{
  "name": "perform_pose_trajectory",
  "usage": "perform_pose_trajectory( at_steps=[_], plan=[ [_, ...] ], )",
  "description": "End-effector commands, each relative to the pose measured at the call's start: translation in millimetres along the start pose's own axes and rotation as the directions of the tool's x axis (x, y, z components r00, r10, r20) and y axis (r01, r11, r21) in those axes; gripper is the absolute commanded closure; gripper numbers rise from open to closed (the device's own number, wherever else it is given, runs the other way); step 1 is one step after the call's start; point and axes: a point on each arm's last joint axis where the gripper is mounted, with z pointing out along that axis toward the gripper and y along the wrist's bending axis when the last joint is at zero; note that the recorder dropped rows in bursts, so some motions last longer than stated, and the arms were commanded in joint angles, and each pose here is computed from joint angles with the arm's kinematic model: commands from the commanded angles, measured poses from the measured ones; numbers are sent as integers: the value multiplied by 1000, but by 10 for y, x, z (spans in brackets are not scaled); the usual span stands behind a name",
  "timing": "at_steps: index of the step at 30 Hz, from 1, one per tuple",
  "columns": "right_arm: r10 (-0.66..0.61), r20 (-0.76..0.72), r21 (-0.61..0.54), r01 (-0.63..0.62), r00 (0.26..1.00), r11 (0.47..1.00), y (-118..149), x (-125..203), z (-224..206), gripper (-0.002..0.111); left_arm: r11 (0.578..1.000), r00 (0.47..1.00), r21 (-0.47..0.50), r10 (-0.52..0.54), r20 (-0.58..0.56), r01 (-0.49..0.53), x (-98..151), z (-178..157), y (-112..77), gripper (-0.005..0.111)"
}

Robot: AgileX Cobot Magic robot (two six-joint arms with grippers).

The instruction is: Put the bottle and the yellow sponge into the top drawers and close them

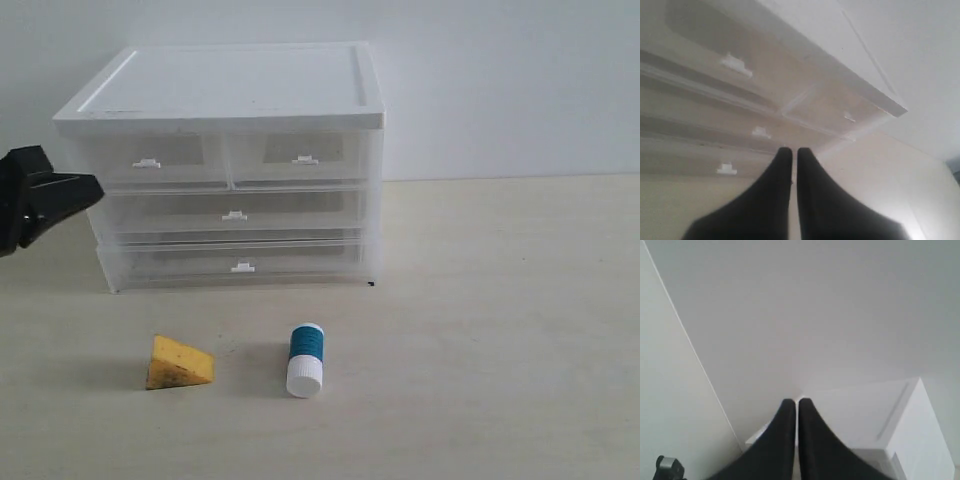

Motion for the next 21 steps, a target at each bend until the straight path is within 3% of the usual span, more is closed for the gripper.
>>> perform_pose_trajectory(
  at_steps=[1,5,9,11,14,19,21],
  plan=[
    [69,-125,32,-66,990,997,-283,238,268,108,990,998,124,-64,-23,66,-96,370,355,103],
    [136,-247,58,-126,959,990,-539,490,500,108,952,975,220,-222,22,212,-227,443,803,103],
    [201,-290,87,-183,936,979,-702,664,608,108,930,952,211,-307,-5,301,-336,510,1065,103],
    [287,-322,74,-278,902,958,-794,788,716,108,926,952,221,-303,-46,306,-388,638,1147,103],
    [327,-375,2,-352,867,936,-820,886,815,108,928,958,240,-285,-30,284,-459,696,1126,103],
    [325,-447,20,-354,834,935,-846,1043,865,108,934,974,281,-223,-25,221,-488,833,978,103],
    [318,-475,27,-348,820,937,-782,1121,904,100,934,977,288,-212,-26,210,-478,860,947,103]
  ],
)
